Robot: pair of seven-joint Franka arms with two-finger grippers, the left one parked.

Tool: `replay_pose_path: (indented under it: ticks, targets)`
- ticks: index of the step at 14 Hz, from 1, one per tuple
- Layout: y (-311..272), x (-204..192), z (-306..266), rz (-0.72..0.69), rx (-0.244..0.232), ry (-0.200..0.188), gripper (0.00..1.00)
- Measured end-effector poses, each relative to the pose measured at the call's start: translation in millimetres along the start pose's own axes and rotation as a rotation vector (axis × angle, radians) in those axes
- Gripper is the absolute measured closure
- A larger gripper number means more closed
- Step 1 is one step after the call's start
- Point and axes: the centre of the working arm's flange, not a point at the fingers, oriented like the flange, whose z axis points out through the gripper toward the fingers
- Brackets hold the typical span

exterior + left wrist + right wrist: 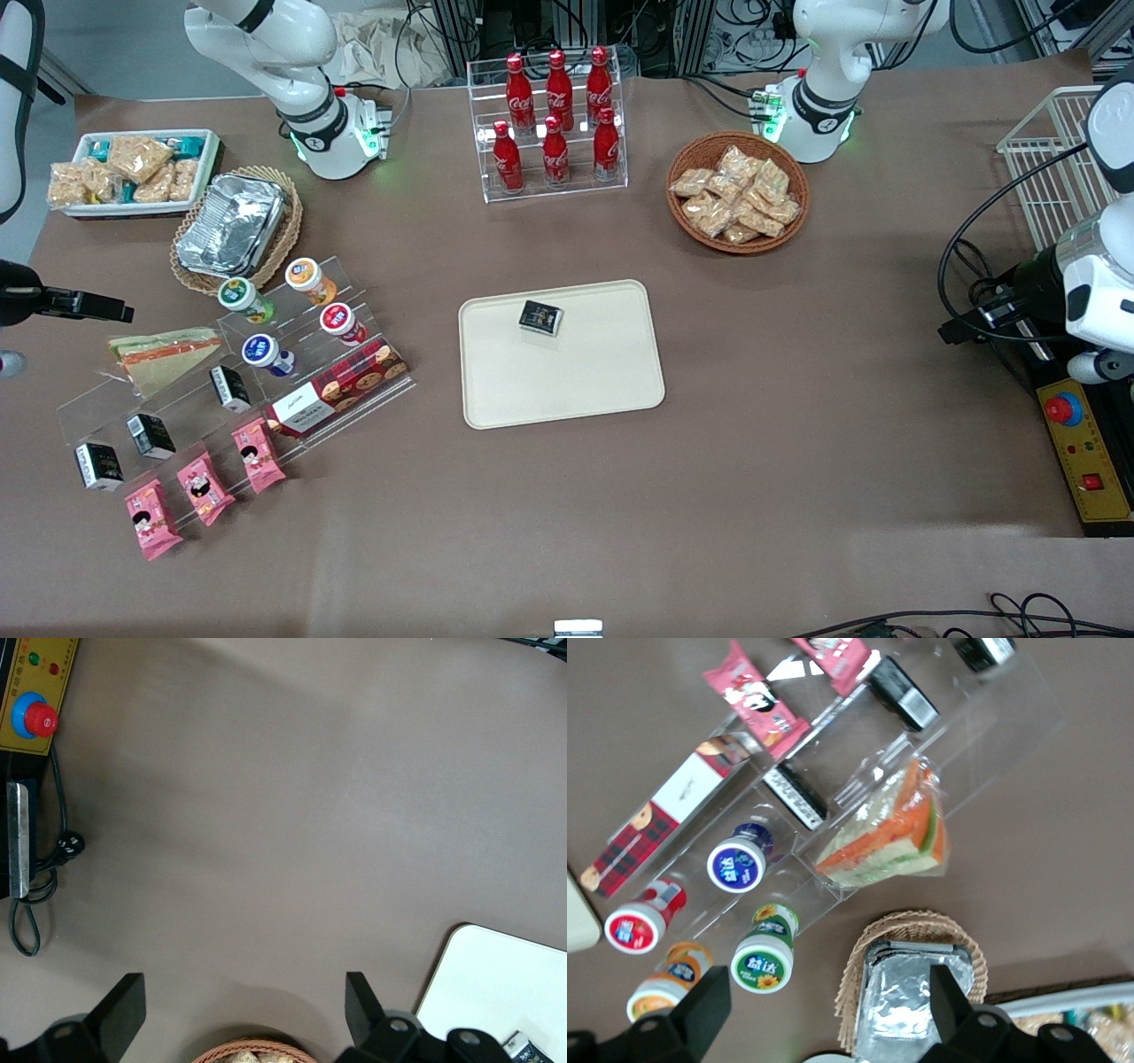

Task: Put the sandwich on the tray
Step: 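Close the right gripper on the wrapped triangular sandwich and lift it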

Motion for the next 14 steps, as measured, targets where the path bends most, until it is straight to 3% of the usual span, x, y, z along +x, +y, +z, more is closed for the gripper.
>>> replay_pose_path:
  ticks: [2,5,8,14]
  targets:
    - [5,0,5,0.060,0.005,-0.005,0.00]
    - [33,6,20,0.138,0.066,-0.018,0.00]
    - [56,15,36,0.199,0.089,-0.023,0.00]
    - [54,35,77,0.368,0.099,0.039,0.00]
